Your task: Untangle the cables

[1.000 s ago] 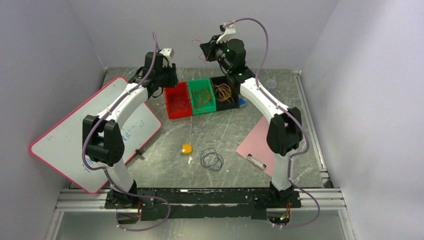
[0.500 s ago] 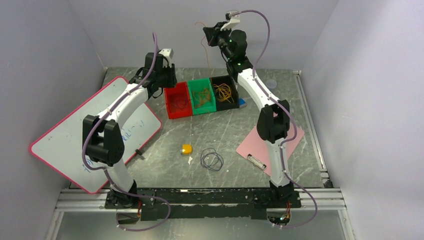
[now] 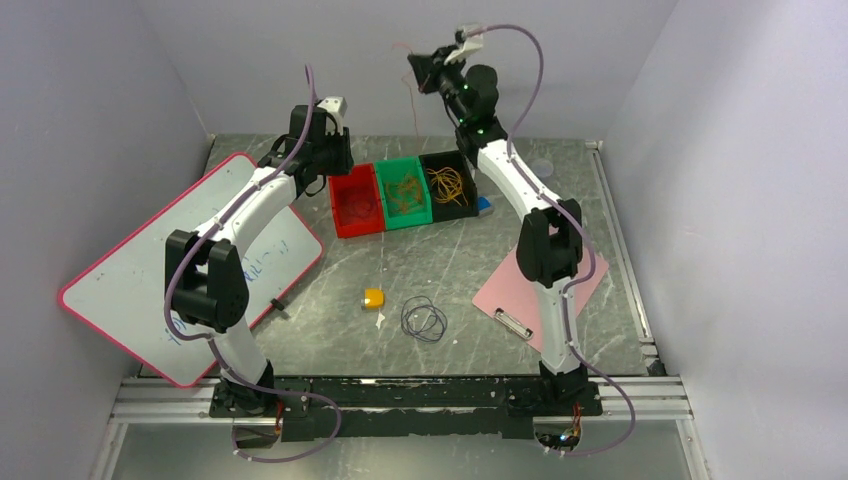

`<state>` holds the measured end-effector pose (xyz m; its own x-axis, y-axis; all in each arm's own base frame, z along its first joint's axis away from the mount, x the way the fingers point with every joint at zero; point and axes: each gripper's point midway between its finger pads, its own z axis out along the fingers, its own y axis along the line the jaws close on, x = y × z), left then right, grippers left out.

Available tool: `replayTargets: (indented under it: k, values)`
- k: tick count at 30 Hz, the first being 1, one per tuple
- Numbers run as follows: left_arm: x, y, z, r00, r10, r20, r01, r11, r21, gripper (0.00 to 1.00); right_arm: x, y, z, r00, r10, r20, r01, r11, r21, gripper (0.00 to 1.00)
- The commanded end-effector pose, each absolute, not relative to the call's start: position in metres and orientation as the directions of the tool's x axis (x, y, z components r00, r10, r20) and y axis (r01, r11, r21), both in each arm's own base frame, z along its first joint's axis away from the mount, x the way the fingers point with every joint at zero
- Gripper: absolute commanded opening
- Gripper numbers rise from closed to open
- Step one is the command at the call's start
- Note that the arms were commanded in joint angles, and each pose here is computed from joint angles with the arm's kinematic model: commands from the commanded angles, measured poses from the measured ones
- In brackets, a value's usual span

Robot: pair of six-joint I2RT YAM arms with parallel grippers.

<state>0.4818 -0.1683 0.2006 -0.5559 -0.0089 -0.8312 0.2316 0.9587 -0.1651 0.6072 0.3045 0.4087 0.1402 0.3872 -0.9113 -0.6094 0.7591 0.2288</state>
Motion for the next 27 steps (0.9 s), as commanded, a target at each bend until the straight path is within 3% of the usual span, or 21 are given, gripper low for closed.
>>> replayTargets:
  k: [1, 12, 27]
  values:
    - [0.487, -0.165, 0.209, -0.525, -0.024, -0.851, 0.219, 0.962, -0.162, 0.34, 0.600, 0.314, 0.333, -0.015, 0.342, -0.940, -0.626, 0.729, 0.276, 0.00]
    - [0.487, -0.165, 0.209, -0.527, -0.024, -0.850, 0.220, 0.962, -0.163, 0.32, 0.546, 0.323, 0.228, -0.253, 0.249, -0.935, -0.619, 0.701, 0.354, 0.00]
    - [0.486, -0.165, 0.213, -0.522, -0.021, -0.853, 0.225, 0.961, -0.161, 0.31, 0.505, 0.296, 0.212, -0.334, 0.184, -0.925, -0.496, 0.799, 0.338, 0.00]
